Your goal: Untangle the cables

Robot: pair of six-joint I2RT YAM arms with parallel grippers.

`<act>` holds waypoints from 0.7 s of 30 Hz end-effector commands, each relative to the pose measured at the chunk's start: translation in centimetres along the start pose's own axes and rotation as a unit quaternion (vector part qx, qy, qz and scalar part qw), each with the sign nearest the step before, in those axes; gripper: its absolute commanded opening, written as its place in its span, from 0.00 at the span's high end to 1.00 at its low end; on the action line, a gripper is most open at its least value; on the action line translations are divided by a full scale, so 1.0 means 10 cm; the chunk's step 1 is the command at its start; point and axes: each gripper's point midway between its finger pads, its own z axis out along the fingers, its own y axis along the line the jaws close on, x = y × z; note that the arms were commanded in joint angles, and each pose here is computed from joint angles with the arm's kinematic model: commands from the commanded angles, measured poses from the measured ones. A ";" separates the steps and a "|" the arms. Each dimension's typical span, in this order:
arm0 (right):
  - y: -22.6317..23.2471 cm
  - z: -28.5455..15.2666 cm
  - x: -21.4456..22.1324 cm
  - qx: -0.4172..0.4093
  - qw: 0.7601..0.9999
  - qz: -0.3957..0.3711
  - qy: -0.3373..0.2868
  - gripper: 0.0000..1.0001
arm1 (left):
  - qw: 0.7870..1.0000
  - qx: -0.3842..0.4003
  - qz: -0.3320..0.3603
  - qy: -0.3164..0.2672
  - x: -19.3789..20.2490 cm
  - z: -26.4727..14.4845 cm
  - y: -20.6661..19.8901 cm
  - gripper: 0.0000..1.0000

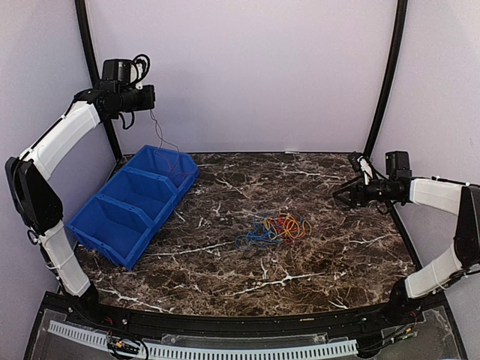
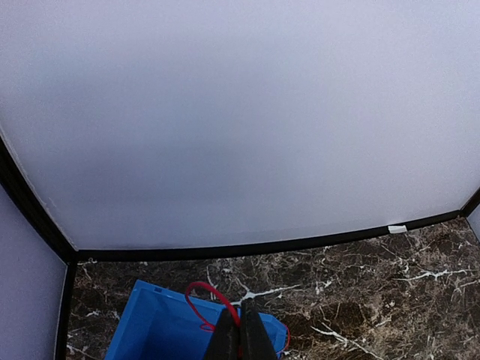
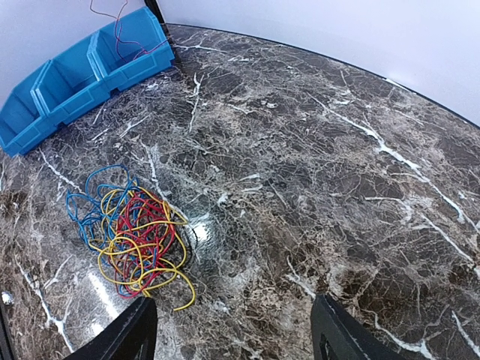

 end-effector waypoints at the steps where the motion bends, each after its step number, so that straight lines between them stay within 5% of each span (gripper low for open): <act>1: 0.01 0.00 -0.05 -0.005 1.000 -0.010 -0.015 0.28 | 0.997 0.038 0.008 -0.073 -0.50 -0.42 -0.01 1.00; 12: -0.02 0.08 0.00 -0.018 1.000 0.002 -0.010 0.29 | 0.949 0.237 0.025 -0.207 -1.41 -1.19 -0.70 1.00; 21: -0.02 0.08 0.02 -0.020 1.000 0.000 -0.009 0.29 | 0.947 0.249 0.005 -0.204 -1.49 -1.14 -0.74 1.00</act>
